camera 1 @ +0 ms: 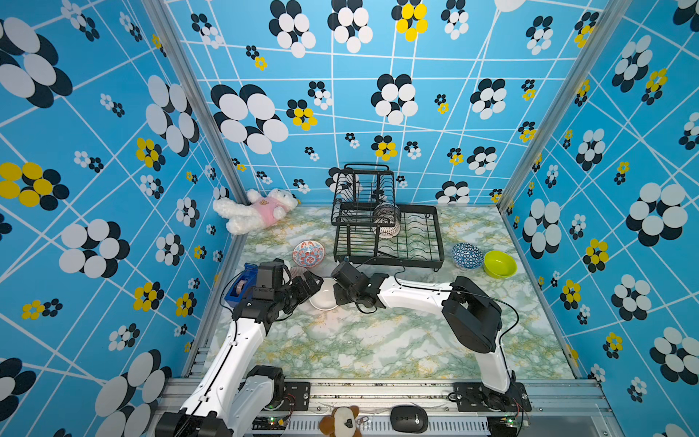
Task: Load bowls into a dish rack
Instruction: Pick up the bowl from the center of the table.
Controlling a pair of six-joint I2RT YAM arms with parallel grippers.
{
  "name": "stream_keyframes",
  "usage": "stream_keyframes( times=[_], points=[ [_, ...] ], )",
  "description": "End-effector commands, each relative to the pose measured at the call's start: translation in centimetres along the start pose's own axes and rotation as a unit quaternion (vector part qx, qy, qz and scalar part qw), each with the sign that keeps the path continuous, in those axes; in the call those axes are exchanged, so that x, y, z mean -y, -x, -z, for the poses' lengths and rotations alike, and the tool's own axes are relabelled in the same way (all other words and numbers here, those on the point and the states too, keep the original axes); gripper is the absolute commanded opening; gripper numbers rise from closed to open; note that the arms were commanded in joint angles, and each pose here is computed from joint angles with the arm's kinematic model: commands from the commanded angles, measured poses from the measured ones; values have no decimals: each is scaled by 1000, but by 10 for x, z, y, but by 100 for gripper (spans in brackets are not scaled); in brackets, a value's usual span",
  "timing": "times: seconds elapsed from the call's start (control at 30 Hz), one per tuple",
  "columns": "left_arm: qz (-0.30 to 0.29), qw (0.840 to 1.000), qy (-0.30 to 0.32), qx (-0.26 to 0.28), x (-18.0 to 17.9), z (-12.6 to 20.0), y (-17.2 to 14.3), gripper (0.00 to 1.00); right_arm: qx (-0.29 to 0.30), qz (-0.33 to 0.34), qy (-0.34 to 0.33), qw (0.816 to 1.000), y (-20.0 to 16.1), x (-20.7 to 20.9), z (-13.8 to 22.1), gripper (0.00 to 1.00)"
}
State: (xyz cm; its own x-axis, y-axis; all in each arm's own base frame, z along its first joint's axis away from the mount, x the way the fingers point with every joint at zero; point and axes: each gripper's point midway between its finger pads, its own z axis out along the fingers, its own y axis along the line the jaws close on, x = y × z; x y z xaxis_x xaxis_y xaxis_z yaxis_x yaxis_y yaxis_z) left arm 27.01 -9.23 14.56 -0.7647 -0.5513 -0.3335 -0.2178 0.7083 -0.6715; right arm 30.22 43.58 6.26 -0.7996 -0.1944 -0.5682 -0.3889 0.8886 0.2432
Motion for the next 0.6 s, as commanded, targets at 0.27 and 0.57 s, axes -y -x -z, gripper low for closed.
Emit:
stream_keyframes(
  times=[0.27, 0.57],
  points=[
    [6, 1000, -13, -4, 3, -5, -1, 99, -23, 27, -33, 999, -9, 10, -9, 17],
    [15, 1000, -20, -4, 4, -6, -2, 99, 6, 34, -53, 998, 1, 21, 7, 0]
  ],
)
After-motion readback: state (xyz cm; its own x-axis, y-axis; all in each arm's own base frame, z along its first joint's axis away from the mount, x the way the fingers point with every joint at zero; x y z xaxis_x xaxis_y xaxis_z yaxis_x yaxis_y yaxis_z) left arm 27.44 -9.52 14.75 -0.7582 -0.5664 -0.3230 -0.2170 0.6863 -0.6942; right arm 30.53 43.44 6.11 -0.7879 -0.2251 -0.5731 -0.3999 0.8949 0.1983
